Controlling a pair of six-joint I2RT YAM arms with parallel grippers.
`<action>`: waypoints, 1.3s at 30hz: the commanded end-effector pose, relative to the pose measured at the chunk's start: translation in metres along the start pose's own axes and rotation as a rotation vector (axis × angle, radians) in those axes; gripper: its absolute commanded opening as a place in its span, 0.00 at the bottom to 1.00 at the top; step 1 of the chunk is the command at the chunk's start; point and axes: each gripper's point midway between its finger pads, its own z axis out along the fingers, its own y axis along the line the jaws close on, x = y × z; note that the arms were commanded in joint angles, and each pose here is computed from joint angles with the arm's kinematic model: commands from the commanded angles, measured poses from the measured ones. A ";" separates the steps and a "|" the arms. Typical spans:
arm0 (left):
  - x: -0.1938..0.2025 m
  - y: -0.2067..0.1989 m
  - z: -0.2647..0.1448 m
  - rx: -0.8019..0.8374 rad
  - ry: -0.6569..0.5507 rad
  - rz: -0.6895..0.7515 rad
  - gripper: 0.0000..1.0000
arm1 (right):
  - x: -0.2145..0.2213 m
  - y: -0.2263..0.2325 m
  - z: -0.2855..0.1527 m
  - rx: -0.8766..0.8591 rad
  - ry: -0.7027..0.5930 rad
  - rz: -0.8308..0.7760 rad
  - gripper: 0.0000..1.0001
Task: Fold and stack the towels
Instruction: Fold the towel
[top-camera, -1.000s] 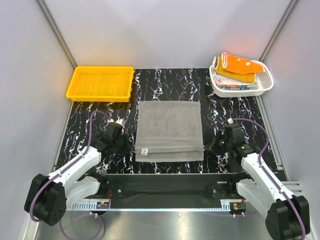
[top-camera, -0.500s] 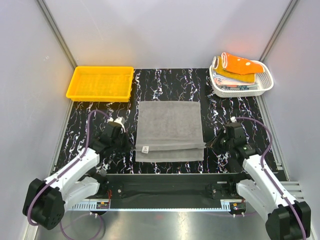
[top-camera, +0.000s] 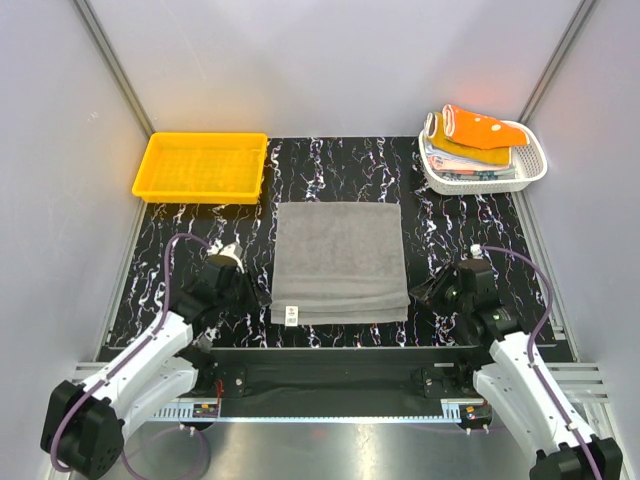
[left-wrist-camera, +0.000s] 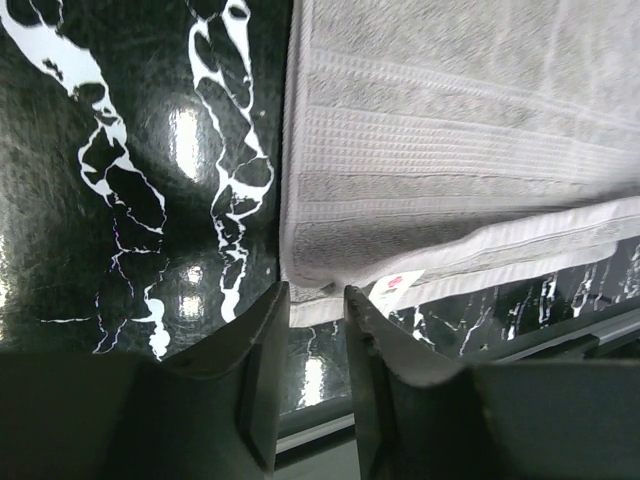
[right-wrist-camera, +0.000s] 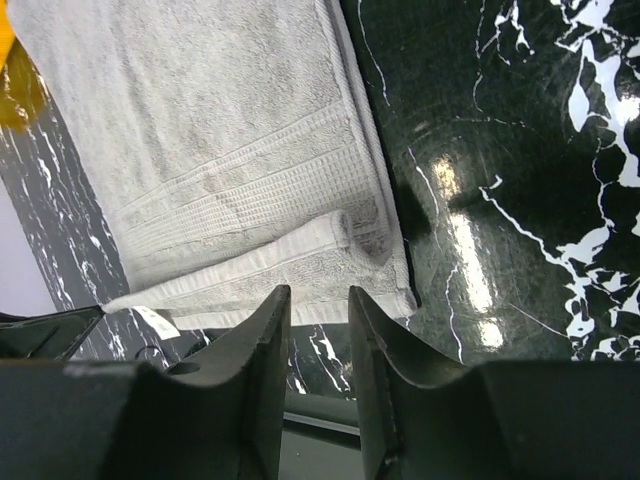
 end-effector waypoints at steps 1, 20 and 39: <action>-0.029 -0.021 -0.013 0.041 -0.096 -0.001 0.34 | -0.013 0.009 -0.002 -0.010 -0.052 0.008 0.36; -0.021 -0.051 0.033 0.061 0.026 0.027 0.31 | -0.019 0.004 0.060 0.061 0.047 -0.039 0.34; 0.026 -0.029 0.013 0.092 0.056 -0.007 0.31 | 0.009 0.003 0.006 -0.036 0.031 0.029 0.36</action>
